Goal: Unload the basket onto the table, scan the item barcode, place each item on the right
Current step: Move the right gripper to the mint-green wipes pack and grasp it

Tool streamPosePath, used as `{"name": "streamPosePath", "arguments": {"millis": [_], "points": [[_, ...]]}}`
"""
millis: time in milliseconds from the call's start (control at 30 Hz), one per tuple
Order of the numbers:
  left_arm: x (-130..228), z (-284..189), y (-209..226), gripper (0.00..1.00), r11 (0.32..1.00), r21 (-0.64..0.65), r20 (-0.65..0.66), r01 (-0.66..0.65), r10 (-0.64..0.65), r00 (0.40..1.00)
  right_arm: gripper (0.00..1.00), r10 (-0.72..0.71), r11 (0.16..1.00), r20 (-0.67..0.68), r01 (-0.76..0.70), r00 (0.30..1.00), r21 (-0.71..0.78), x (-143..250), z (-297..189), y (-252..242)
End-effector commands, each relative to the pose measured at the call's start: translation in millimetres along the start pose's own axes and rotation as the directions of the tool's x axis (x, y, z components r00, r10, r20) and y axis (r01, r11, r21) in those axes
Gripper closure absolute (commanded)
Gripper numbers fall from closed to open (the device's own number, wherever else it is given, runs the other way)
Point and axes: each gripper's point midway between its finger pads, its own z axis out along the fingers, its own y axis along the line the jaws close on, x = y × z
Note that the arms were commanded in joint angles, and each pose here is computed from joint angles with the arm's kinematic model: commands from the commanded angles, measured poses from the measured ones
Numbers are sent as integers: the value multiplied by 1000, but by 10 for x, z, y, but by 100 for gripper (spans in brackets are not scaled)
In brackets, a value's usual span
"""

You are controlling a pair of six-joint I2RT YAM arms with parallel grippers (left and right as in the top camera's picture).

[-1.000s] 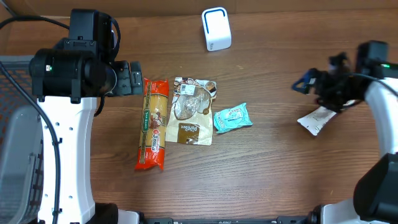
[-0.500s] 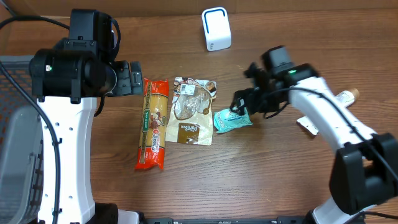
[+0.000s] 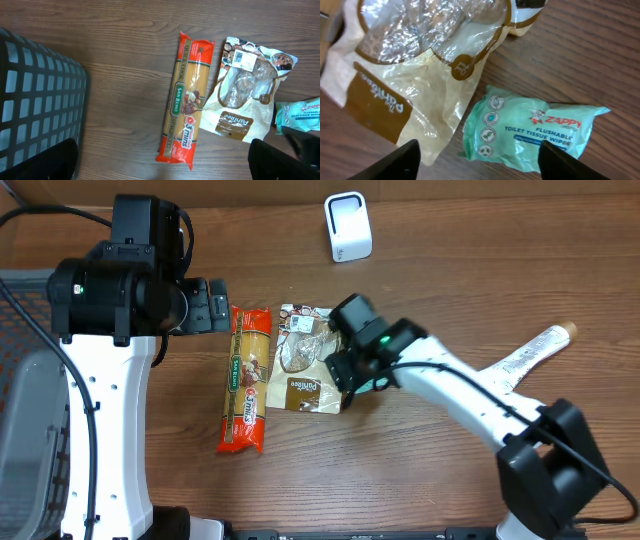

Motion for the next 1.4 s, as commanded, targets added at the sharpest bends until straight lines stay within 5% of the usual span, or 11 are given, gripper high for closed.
{"name": "streamPosePath", "arguments": {"millis": [0, 267, 633, 1233, 1367], "points": [[-4, -10, 38, 0, 1000, -14, 6, 11, -11, 1000, 30, -47, 991, -19, 49, 999, 124, 48, 166, -113], [-4, -10, 38, 0, 1000, -14, 6, 11, -11, 1000, 36, -94, 967, -97, 114, 991, 227, 202, 463, -207], [-4, -10, 38, 0, 1000, -14, 6, 11, -11, 1000, 59, -106, 959, -114, 132, 988, 253, 233, 561, -239], [-4, -10, 38, 0, 1000, -14, 6, 11, -11, 1000, 53, -124, 951, -145, 159, 982, 265, 475, 726, -321], [-4, -10, 38, 0, 1000, -14, 6, 11, -11, 1000, 65, -119, 951, -160, 159, 980, 266, 583, 777, -345]]}}
